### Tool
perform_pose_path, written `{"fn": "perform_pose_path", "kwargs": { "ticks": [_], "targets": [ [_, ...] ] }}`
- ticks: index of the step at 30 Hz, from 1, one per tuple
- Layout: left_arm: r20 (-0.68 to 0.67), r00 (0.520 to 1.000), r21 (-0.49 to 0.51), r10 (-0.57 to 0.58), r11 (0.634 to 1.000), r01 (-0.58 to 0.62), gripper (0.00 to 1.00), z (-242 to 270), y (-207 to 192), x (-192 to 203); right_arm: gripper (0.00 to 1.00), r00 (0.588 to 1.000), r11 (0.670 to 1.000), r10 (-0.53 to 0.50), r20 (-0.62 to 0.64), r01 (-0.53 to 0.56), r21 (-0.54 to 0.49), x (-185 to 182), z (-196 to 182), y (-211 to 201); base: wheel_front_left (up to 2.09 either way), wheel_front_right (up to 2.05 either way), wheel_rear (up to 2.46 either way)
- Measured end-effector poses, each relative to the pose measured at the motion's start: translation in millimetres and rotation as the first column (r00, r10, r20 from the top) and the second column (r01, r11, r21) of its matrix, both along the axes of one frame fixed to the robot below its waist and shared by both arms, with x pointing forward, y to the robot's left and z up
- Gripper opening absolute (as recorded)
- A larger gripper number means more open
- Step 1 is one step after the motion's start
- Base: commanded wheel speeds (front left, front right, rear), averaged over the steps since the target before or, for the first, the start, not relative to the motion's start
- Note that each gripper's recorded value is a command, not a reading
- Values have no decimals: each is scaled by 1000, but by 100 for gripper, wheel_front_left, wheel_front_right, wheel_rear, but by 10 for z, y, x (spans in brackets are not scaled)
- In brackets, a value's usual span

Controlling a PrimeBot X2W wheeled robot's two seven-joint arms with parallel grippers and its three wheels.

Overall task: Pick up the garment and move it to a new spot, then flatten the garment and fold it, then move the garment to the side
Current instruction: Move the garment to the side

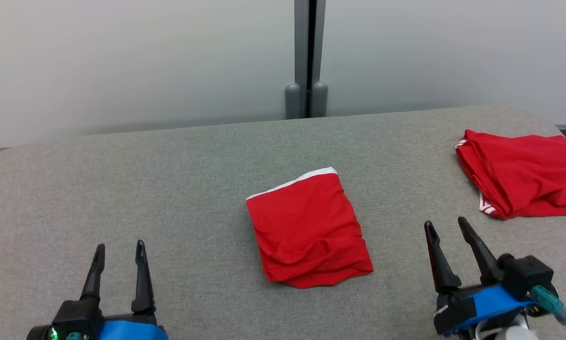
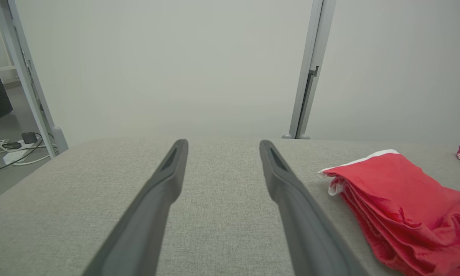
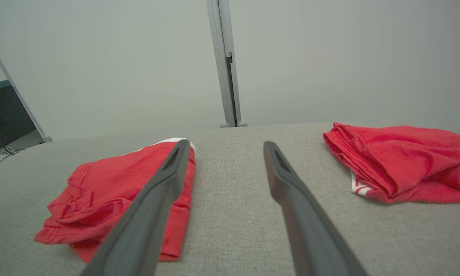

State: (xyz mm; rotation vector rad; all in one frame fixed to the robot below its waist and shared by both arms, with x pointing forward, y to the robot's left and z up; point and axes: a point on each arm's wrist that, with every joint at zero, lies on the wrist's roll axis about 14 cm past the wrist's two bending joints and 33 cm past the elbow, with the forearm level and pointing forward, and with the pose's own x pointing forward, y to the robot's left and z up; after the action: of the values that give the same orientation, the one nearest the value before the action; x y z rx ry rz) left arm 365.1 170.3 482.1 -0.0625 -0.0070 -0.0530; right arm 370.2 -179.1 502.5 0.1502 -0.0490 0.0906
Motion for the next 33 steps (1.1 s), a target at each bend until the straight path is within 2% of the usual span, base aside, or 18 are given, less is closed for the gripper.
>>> {"fn": "perform_pose_path", "kwargs": {
  "ticks": [6, 11, 15, 20, 26, 33],
  "targets": [
    [14, 1000, -2, 10, 1000, -10, 100, 43, 43, 65, 100, 994, 993, 108, 34, -106, -56, 406, 209, 293, 0, 0, 0],
    [15, 999, -1, 32, 999, -32, 100, 45, 117, 111, 100, 984, 979, 178, -8, -178, -100, 743, 192, 494, 0, 0, 0],
    [12, 999, -2, 51, 999, -51, 100, 32, 178, 130, 100, 973, 968, 213, -91, -223, -115, 921, -26, 612, 0, 0, 0],
    [7, 997, -2, 77, 997, -77, 100, 18, 259, 162, 100, 941, 954, 244, -233, -276, -116, 1001, -487, 735, 0, 0, 0],
    [-12, 993, 0, 117, 993, -117, 100, -39, 378, 150, 100, 886, 947, 253, -388, -310, -91, 931, -1019, 797, 0, 0, 0],
    [-18, 992, 1, 127, 992, -127, 100, -59, 398, 157, 100, 845, 951, 245, -476, -305, -52, 852, -1292, 818, 0, 0, 0]
  ]
}}
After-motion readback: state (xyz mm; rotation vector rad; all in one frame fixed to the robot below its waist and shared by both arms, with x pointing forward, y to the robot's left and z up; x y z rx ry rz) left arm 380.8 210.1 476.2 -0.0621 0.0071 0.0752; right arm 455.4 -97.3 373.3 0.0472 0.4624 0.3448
